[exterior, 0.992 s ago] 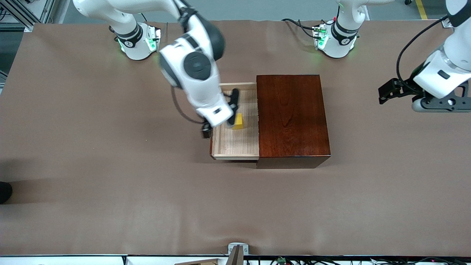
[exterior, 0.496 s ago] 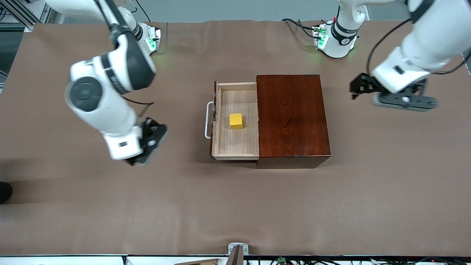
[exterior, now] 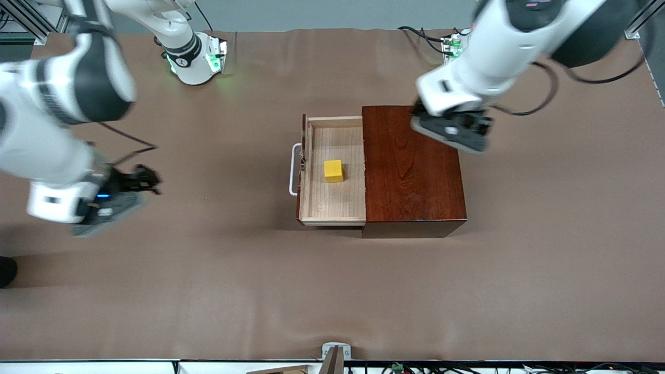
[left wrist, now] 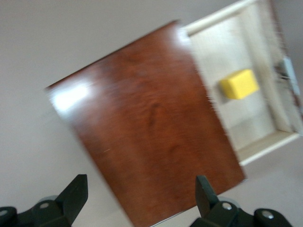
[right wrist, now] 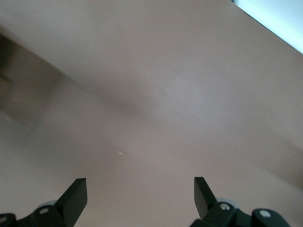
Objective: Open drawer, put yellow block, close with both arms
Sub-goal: 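Move the left gripper over the drawer front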
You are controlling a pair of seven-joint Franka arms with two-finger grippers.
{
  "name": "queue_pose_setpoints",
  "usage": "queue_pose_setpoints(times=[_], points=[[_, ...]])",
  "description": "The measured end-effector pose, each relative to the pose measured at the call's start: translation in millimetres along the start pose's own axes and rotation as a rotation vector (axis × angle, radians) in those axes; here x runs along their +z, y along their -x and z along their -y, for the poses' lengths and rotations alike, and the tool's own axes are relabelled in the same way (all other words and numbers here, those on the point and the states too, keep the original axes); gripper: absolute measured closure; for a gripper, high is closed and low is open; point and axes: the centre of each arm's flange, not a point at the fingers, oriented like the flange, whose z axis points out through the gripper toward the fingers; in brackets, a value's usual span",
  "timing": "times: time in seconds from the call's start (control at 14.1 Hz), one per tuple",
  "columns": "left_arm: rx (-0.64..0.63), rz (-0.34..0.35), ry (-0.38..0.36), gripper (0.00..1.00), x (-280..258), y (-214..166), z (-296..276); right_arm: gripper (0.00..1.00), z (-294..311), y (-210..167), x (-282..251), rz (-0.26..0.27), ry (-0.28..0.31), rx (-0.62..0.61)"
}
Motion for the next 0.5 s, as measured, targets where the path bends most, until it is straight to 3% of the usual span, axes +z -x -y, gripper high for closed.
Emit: queue_pose_setpoints(times=[0.14,0.5], points=[[0.181,-0.019,0.033,0.0,7.7,-15.9,-47.8,0.0,-27.2,25.2,-11.5,-0.002,0.001,0.056],[0.622,-0.159,0.124,0.0,55.0,-58.5,-158.8,0.0,-26.6,90.6,-63.3,-0.009,0.009,0.196]])
